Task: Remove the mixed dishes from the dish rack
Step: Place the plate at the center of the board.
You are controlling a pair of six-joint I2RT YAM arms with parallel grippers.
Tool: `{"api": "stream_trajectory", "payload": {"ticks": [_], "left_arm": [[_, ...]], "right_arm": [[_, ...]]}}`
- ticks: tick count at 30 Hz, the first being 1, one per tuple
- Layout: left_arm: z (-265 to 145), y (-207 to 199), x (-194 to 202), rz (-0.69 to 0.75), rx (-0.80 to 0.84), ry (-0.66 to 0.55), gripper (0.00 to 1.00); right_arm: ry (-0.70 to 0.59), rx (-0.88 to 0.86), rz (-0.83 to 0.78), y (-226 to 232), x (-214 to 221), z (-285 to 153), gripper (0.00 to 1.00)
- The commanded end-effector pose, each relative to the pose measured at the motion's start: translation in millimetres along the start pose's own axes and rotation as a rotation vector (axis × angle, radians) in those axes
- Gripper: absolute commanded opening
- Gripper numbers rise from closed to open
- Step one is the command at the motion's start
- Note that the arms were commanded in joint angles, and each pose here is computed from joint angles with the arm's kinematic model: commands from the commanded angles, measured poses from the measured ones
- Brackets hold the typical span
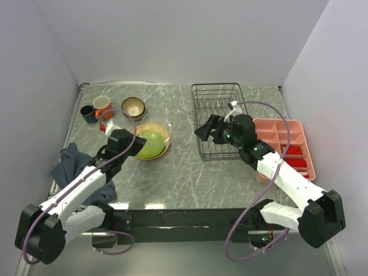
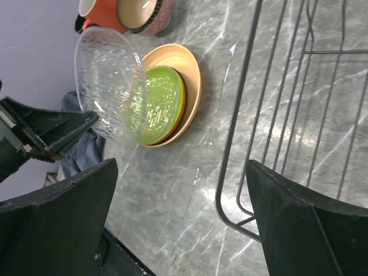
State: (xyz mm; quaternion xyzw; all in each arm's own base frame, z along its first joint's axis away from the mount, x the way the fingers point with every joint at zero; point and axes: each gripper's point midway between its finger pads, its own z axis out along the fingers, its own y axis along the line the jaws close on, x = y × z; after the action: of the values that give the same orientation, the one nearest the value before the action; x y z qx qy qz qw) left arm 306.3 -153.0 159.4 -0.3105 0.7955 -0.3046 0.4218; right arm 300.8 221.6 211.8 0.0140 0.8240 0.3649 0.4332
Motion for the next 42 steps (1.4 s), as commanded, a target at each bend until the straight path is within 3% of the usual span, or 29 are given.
{"api": "stream_trajectory", "payload": {"ticks": [1, 18, 23, 27, 32, 38, 42], "left_arm": [[-5.1, 21.3, -20.4, -0.155, -0.096, -0.095, 0.01], [16.1, 67.8, -4.3, -0.206, -0.327, -0.012, 0.01], [17.4, 70.9, 1.0, -0.222, -0.339, 0.005, 0.22], [15.2, 71.9, 0.9, -0.237, -0.337, -0.002, 0.54], [10.0, 68.6, -1.9, -0.242, -0.309, -0.015, 0.65], [0.9, 61.5, -4.9, -0.204, -0.273, -0.010, 0.71], [-10.4, 52.4, -20.5, -0.135, -0.240, -0.059, 0.84]], "right_arm": [[-0.080, -0.003, -0.034, 11.3, -25.1, -9.3, 1.00], [-0.079, 0.069, -0.056, -5.0, -21.7, -12.7, 1.00], [-0.076, 0.073, -0.057, -5.8, -22.2, -11.0, 1.00], [-0.079, 0.072, -0.063, -4.9, -23.7, -11.3, 1.00], [-0.084, 0.084, -0.068, -7.6, -24.3, -11.7, 1.00], [-0.101, 0.102, -0.075, -9.2, -29.6, -14.1, 1.00], [-0.124, 0.139, -0.095, -13.8, -36.4, -17.3, 1.00]]}}
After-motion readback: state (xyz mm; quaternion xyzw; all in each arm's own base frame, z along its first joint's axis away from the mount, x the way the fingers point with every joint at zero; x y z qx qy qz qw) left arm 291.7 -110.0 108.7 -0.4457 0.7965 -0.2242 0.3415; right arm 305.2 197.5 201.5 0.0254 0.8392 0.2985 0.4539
